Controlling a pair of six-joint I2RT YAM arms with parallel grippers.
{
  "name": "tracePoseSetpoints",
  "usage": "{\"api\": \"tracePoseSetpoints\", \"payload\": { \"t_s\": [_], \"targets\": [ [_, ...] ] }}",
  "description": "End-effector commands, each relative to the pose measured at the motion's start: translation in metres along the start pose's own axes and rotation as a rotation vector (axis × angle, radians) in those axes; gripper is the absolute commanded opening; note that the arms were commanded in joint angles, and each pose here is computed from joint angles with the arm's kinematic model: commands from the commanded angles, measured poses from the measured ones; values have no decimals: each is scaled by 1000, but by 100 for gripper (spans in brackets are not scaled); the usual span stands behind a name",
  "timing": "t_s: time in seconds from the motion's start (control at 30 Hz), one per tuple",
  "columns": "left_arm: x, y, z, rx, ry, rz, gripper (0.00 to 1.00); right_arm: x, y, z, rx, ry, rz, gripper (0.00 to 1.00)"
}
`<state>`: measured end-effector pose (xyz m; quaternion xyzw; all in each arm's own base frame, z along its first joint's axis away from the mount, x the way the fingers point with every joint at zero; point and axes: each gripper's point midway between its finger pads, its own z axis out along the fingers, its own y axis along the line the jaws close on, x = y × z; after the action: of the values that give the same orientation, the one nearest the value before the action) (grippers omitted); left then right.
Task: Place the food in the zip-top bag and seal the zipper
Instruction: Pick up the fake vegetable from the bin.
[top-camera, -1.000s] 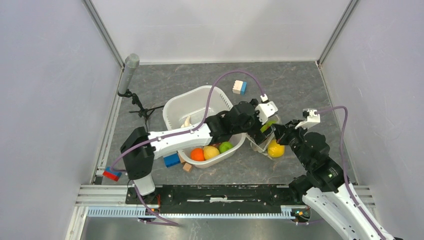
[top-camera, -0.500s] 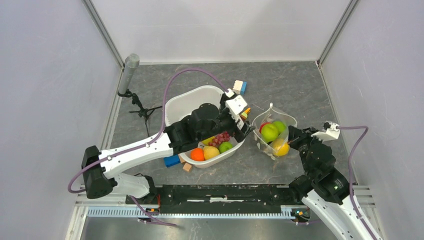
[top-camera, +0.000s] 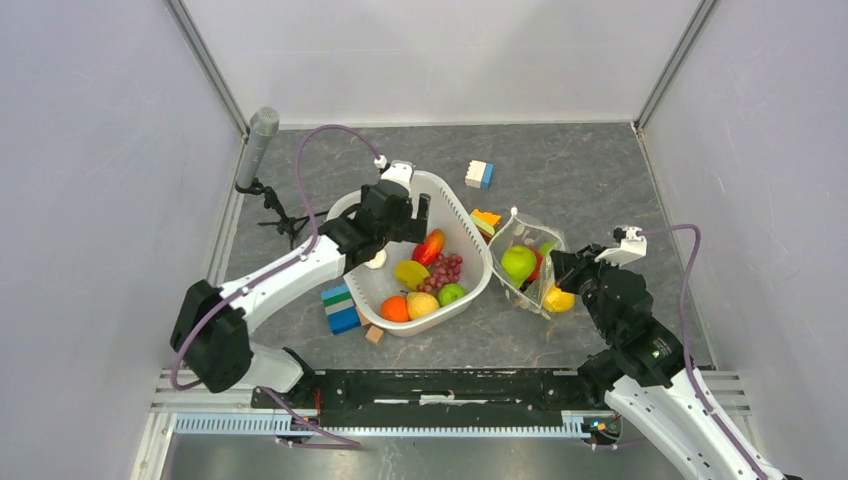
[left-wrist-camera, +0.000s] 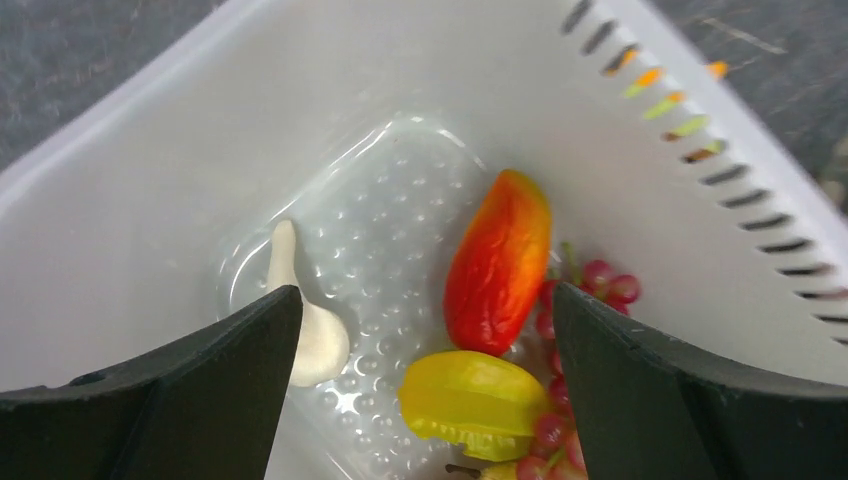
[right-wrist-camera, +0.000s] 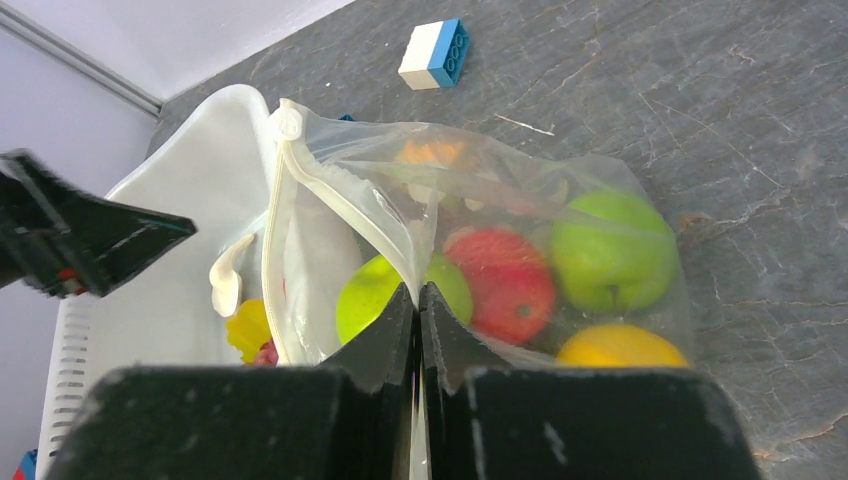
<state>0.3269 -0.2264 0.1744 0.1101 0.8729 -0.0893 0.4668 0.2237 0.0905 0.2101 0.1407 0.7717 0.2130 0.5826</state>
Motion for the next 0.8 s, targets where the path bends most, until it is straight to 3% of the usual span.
{"api": "tracePoseSetpoints", "payload": {
  "t_s": [0.0, 0.27, 0.47, 0.7, 0.77],
  "targets": [
    [35, 25, 28, -112, 123, -107, 100, -10, 12, -1, -53, -28, -4, 8],
    [62, 76, 49, -344, 215, -155, 100, -12, 11, -1, -44, -35, -20, 8],
    [78, 89, 65, -401, 267, -149, 99, -11, 11, 2, -41, -27, -35, 9],
    [104, 86, 80, -381, 341, -167, 86, -11, 9, 2, -32, -30, -35, 9],
    [111, 81, 85, -349, 366, -162, 77, -11, 10, 2, -36, -29, -34, 9]
  ]
}}
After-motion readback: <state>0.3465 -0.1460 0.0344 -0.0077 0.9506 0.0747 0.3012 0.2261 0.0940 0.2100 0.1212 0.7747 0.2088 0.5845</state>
